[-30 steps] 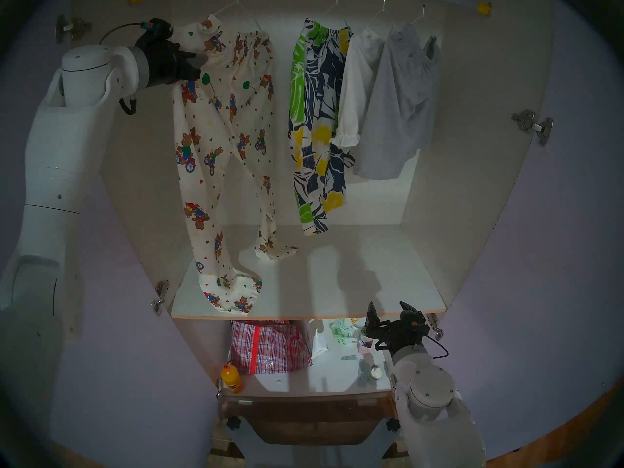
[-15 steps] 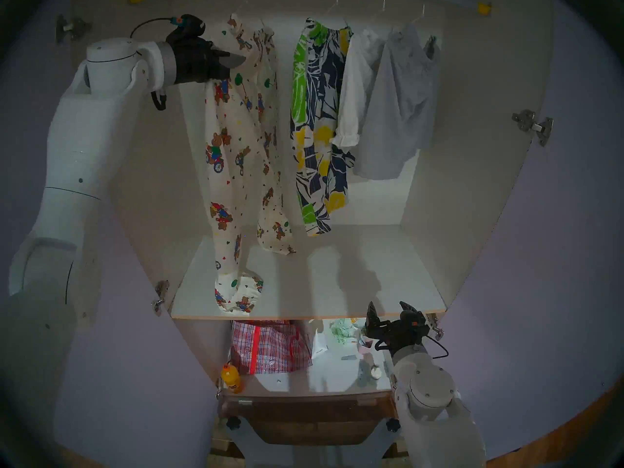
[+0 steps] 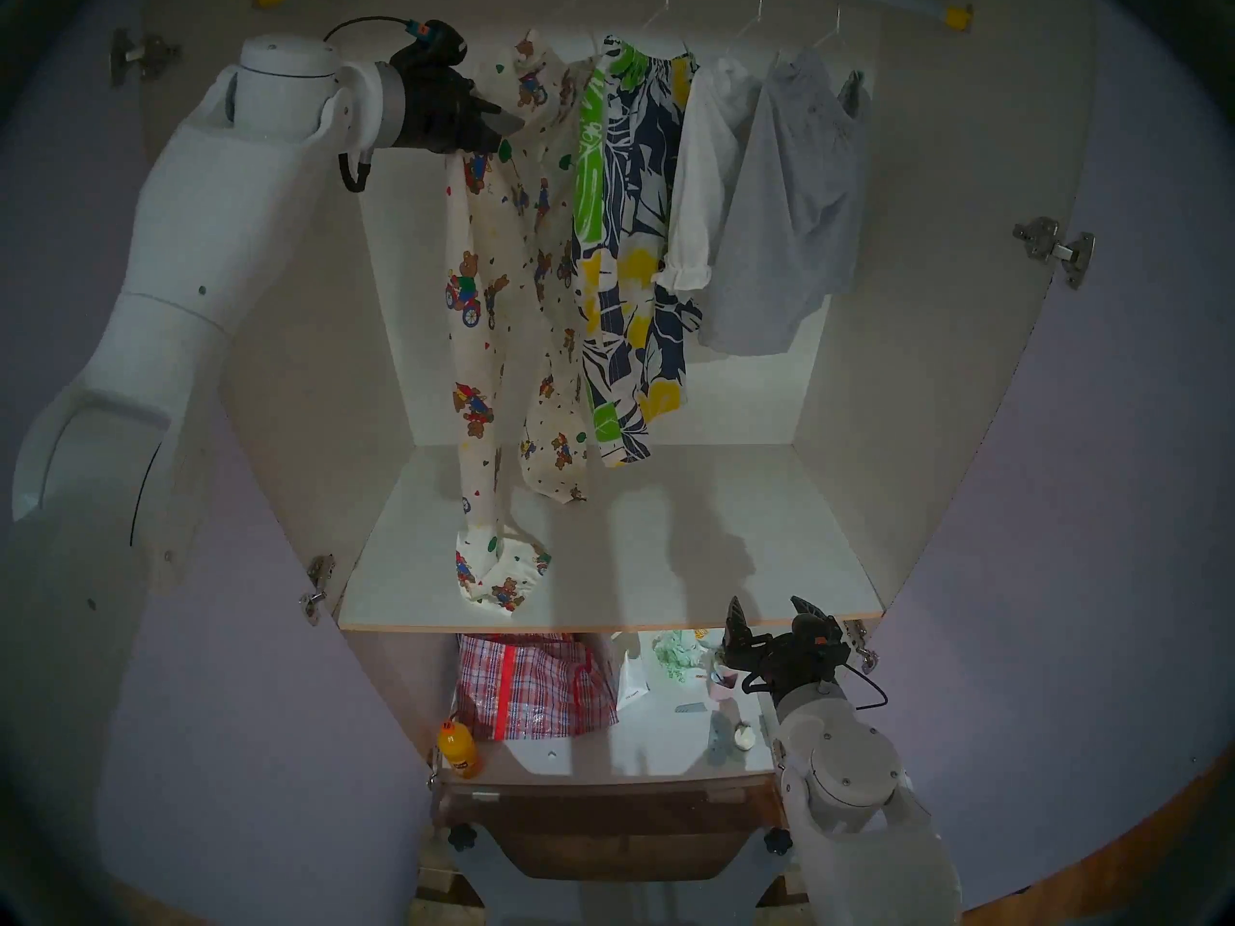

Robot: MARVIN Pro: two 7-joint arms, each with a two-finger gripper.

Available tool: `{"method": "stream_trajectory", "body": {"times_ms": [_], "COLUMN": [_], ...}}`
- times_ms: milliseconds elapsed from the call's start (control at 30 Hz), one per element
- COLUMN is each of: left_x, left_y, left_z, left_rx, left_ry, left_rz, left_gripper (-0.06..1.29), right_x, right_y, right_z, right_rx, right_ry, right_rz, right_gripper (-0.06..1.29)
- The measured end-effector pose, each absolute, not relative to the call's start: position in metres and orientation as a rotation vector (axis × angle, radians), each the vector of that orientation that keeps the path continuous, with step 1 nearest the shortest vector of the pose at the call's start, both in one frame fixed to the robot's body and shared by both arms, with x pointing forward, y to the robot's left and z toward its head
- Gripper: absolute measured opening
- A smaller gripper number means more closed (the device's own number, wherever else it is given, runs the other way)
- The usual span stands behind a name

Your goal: Move and arrange clothes and pants in the wardrobe

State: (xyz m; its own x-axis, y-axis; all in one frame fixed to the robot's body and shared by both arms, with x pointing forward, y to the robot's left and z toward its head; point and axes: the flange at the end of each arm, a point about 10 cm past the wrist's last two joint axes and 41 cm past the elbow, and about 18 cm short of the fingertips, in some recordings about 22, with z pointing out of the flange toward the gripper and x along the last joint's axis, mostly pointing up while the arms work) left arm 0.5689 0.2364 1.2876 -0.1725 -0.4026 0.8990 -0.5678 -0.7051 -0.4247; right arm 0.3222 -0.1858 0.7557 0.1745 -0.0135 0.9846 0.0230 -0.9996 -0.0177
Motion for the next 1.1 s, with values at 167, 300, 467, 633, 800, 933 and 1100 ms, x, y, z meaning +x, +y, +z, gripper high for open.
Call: {"method": "stream_trajectory", "body": {"times_ms": [167,300,467,633,800,933,1100], "left_x": [0.572,0.577,0.585,0.588,0.59,0.591,0.591], "left_y": [0.222,0.215,0.209,0.207,0.202,0.2,0.198], "left_z": [1.304,1.307,1.302,1.299,1.297,1.295,1.29], "left_rx": [1.951,1.97,2.002,2.014,2.016,2.007,1.994], "left_ry": [-1.156,-1.12,-1.067,-1.04,-1.025,-1.011,-0.982], "left_rz": [1.998,1.977,1.955,1.947,1.948,1.951,1.961], "left_gripper": [0.01,0.01,0.01,0.01,0.01,0.01,0.01], "right_x": [0.322,0.322,0.322,0.322,0.322,0.322,0.322], "right_y": [-0.186,-0.186,-0.186,-0.186,-0.186,-0.186,-0.186], "right_z": [0.756,0.756,0.756,0.756,0.756,0.756,0.756], "right_rx": [-2.385,-2.385,-2.385,-2.385,-2.385,-2.385,-2.385], "right_ry": [-0.01,-0.01,-0.01,-0.01,-0.01,-0.01,-0.01], "right_rz": [-2.0,-2.0,-2.0,-2.0,-2.0,-2.0,-2.0], "right_gripper": [1.22,1.22,1.22,1.22,1.22,1.22,1.22]}}
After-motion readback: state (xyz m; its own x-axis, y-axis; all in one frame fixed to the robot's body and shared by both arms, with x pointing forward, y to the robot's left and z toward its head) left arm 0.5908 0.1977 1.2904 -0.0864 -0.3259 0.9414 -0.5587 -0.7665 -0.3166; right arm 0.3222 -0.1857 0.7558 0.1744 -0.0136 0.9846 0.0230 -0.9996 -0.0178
